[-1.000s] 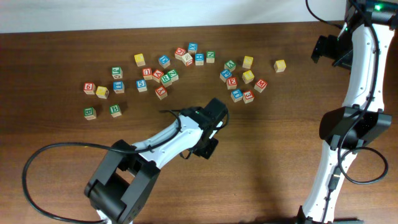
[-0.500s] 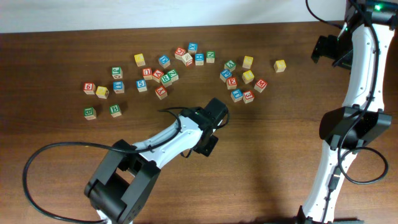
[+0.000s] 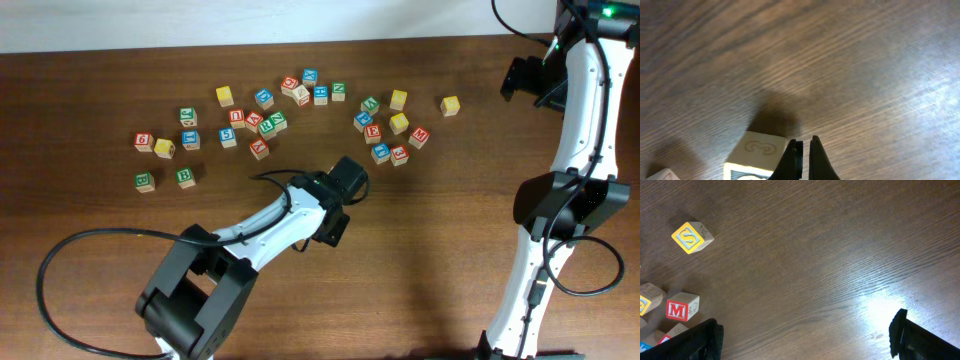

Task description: Spell out ICRA

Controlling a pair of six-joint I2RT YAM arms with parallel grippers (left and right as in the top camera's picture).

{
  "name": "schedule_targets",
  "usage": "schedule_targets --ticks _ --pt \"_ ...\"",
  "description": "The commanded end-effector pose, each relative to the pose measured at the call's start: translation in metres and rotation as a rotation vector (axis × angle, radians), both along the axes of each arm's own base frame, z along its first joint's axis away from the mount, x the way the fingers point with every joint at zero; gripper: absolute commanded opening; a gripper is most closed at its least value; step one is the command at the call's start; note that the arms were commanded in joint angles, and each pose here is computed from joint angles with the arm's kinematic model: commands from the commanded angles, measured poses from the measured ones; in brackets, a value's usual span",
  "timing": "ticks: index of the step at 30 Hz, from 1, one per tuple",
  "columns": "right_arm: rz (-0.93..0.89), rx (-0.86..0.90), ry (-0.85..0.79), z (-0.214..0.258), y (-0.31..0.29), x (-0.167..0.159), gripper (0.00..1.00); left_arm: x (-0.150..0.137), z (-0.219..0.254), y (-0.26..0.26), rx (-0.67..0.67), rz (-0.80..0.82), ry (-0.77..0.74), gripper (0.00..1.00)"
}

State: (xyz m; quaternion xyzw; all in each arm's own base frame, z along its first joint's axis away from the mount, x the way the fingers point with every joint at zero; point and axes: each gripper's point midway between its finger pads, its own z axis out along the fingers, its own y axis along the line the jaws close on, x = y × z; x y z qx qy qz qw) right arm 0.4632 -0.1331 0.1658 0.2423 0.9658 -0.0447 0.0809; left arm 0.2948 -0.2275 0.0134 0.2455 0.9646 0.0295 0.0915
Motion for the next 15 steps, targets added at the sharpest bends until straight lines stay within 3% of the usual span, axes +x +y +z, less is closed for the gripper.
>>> schedule_targets --ticks 1,15 --pt "-0.002 0.002 -0.005 0.0035 0.0033 -0.0007 0.98 0.0023 -0.0005 0.0057 0.016 0.041 -0.017 0.0" --pt "-0.002 0.002 -0.005 0.0035 0.0033 -0.0007 0.98 0.0063 0.0004 0.0068 0.009 0.108 -0.038 0.0"
